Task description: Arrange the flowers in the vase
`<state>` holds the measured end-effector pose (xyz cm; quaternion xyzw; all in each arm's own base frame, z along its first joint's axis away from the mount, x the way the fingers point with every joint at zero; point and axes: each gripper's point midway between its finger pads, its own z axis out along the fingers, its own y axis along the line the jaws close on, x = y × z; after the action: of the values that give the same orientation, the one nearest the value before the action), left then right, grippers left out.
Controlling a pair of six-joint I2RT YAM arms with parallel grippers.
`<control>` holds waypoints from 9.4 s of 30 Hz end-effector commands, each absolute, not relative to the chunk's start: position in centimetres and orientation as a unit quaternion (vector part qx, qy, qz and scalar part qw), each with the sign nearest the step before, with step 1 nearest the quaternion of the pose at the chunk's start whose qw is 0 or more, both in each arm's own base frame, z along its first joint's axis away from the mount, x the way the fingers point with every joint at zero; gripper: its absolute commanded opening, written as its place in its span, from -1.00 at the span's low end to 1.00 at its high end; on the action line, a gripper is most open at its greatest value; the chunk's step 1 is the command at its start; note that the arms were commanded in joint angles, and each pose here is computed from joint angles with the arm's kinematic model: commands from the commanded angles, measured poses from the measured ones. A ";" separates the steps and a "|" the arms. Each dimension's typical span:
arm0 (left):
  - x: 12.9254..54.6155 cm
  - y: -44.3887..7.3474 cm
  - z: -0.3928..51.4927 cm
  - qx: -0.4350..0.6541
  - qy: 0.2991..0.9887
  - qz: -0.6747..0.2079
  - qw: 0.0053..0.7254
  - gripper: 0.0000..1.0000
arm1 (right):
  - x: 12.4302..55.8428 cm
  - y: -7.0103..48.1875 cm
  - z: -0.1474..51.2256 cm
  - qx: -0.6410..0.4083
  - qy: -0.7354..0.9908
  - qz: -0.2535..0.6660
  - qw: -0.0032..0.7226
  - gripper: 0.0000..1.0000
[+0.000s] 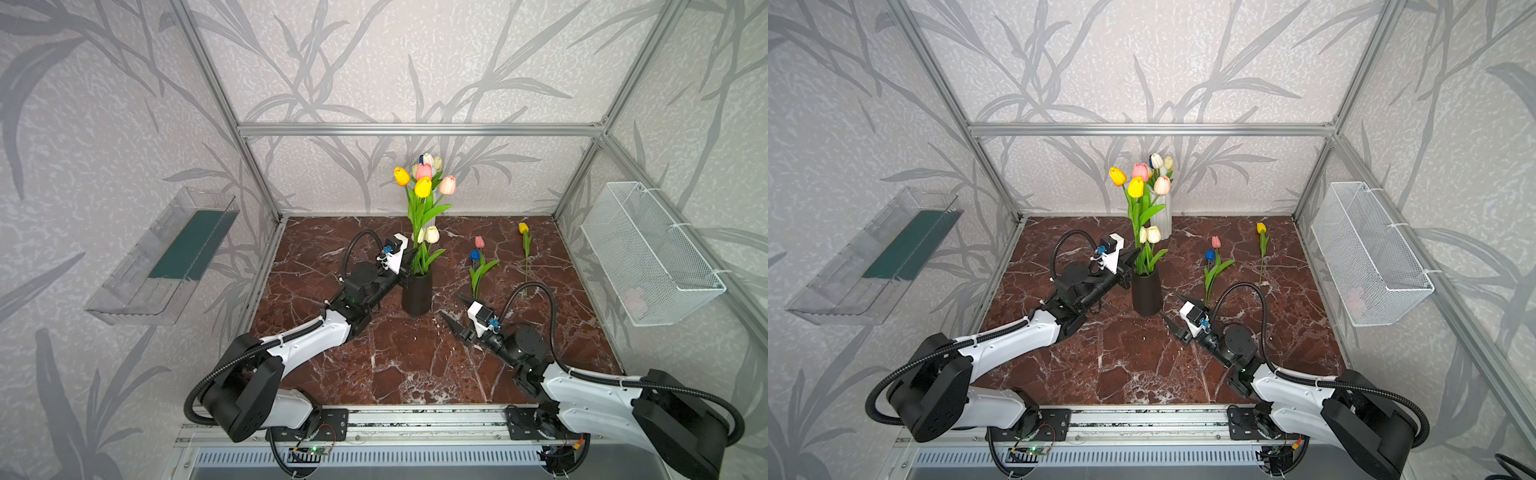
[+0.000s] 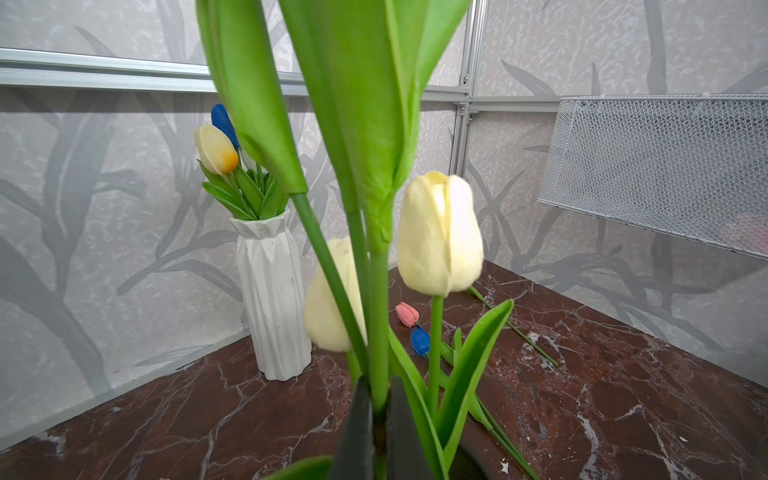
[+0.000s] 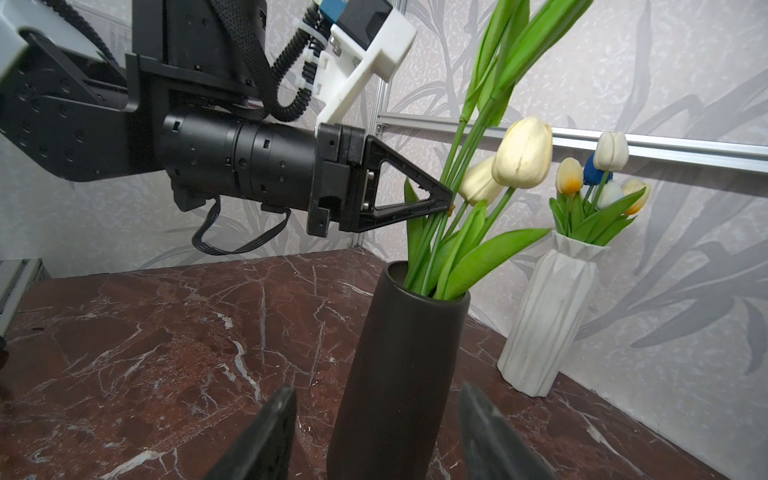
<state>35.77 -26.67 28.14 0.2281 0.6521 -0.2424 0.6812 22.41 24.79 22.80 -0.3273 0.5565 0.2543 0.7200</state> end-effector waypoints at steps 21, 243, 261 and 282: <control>33.5 -24.8 31.2 0.218 0.633 -0.236 0.704 -0.24 | 22.1 25.1 23.1 -0.332 0.546 0.262 0.723 0.25; 28.4 -19.9 25.3 0.156 0.659 -0.249 0.692 0.99 | 29.1 26.3 38.7 -0.233 0.435 0.442 0.749 -1.00; 28.2 -19.3 24.4 0.156 0.668 -0.235 0.689 0.99 | 32.3 28.2 36.9 -0.235 0.451 0.389 0.768 -1.00; 28.5 -19.7 23.7 0.159 0.673 -0.234 0.684 0.99 | 31.0 29.0 30.4 -0.285 0.511 0.353 0.730 -1.00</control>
<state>28.41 -19.81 22.99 0.1630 0.6830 -0.2324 0.6730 31.73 29.28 29.94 -0.2761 0.5232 0.3631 0.7199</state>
